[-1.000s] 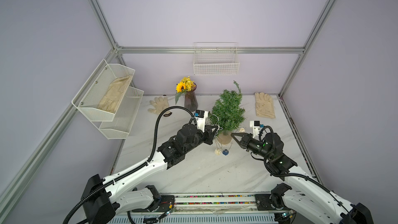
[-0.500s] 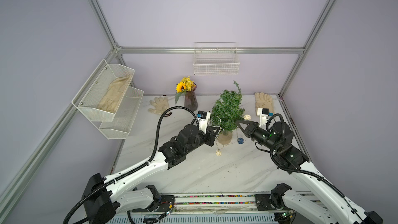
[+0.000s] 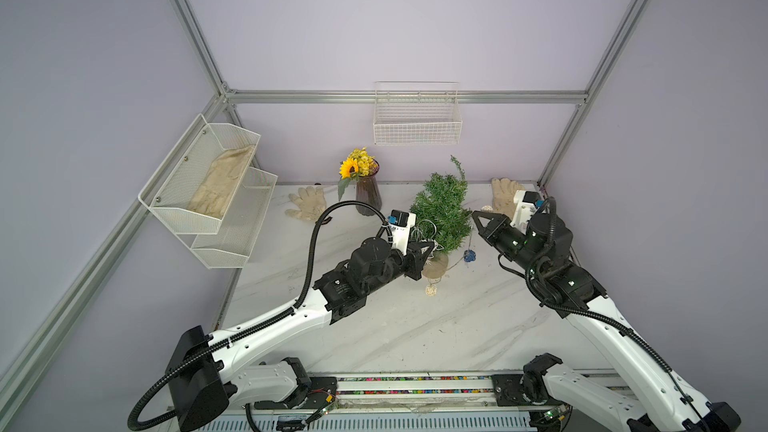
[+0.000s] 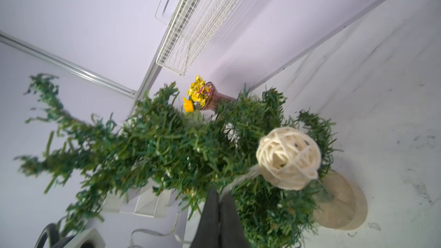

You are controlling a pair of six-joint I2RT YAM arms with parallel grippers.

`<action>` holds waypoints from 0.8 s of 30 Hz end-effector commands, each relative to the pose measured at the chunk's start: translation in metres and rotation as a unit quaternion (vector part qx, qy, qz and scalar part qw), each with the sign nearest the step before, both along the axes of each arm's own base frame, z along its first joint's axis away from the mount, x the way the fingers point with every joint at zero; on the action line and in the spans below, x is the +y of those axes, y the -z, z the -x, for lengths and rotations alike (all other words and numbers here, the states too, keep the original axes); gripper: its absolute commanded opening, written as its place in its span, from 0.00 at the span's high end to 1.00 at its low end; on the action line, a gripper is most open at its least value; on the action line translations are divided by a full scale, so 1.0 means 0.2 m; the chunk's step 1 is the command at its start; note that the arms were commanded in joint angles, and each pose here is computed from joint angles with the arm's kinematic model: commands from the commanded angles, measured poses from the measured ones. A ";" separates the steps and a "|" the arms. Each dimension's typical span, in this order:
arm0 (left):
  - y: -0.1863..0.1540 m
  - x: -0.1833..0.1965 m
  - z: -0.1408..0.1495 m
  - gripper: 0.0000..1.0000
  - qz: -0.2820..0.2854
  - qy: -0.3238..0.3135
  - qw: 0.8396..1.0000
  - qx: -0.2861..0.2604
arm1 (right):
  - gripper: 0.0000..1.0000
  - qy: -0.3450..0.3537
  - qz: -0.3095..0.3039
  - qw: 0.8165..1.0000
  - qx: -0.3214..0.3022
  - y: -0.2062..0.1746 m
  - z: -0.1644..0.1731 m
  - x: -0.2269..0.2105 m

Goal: Remove string lights from the small christmas tree
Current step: Remove the light string from the Christmas tree.

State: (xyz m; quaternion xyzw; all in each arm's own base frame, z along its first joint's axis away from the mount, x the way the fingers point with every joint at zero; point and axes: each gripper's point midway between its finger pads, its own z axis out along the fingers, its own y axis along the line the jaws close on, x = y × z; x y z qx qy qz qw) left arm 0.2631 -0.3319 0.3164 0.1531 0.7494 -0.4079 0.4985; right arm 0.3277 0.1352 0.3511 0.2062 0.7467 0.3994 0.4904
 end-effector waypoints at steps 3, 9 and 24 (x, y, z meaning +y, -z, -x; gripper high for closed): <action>-0.39 -0.04 0.02 0.99 0.068 0.014 0.995 -0.068 | 1.00 0.039 0.024 0.999 0.006 -0.01 -0.14 -0.17; -0.41 -0.06 0.01 0.99 0.067 0.020 0.994 -0.082 | 1.00 0.030 0.033 0.999 0.004 -0.04 -0.32 -0.21; -0.60 -0.07 0.01 0.98 0.075 0.021 0.988 -0.130 | 1.00 0.002 -0.010 0.999 -0.037 -0.23 -0.64 -0.18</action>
